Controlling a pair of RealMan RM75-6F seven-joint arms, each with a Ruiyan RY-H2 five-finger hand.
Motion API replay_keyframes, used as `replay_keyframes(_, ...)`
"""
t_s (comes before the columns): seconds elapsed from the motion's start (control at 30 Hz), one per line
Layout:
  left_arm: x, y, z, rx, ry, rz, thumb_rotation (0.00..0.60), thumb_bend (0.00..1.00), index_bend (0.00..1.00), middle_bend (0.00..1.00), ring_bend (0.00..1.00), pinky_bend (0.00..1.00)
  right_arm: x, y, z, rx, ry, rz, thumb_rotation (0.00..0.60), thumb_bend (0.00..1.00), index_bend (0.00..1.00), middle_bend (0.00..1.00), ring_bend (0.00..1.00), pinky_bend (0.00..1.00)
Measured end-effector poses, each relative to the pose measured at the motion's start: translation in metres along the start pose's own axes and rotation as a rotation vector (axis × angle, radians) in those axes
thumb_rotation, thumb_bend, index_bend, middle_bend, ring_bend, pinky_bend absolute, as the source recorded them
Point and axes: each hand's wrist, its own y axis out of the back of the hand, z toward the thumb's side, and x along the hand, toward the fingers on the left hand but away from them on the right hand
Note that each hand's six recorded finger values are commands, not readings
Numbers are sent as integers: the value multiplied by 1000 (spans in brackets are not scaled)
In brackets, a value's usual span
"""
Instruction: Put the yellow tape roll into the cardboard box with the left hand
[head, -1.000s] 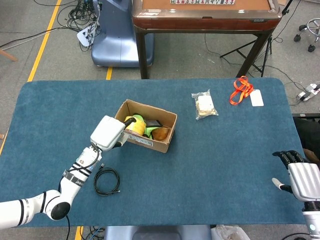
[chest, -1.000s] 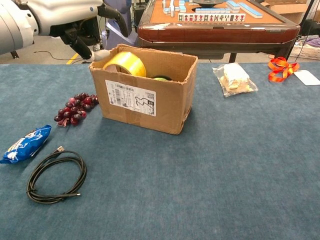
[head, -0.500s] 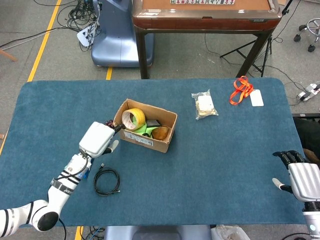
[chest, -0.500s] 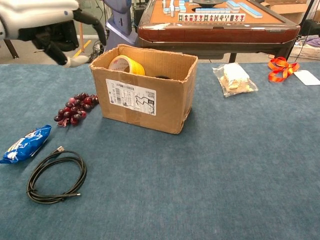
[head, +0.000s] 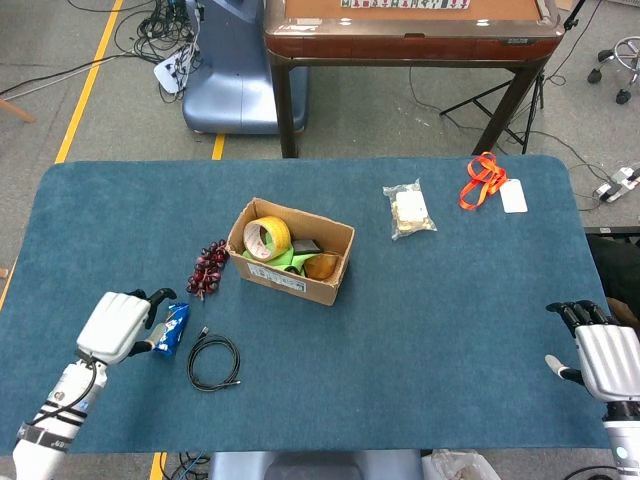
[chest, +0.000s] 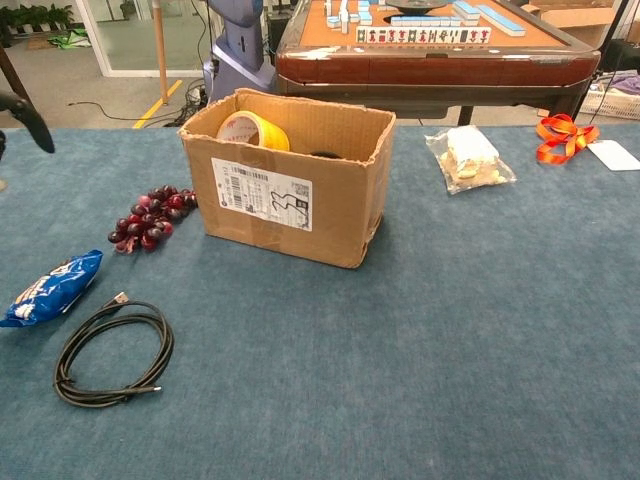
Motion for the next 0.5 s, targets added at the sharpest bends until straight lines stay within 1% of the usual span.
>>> replay_keyframes(0.17, -28, -9, -14, -47, 34, 27, 600, 352, 335, 661, 474, 619, 0, -2, -2, 17, -12, 2, 600, 81, 330, 342, 223, 516)
replay_keyframes(0.4, -70, -22, -31, -25, 105, 63, 600, 342, 339, 660, 469, 611, -1, -5, -2, 28, -21, 4, 600, 81, 331, 342, 223, 516)
replay_keyframes(0.5, -86, -33, -33, -5, 116, 45, 600, 341, 339, 660, 469, 611, -2, -8, -3, 33, -26, 11, 600, 81, 331, 342, 224, 516)
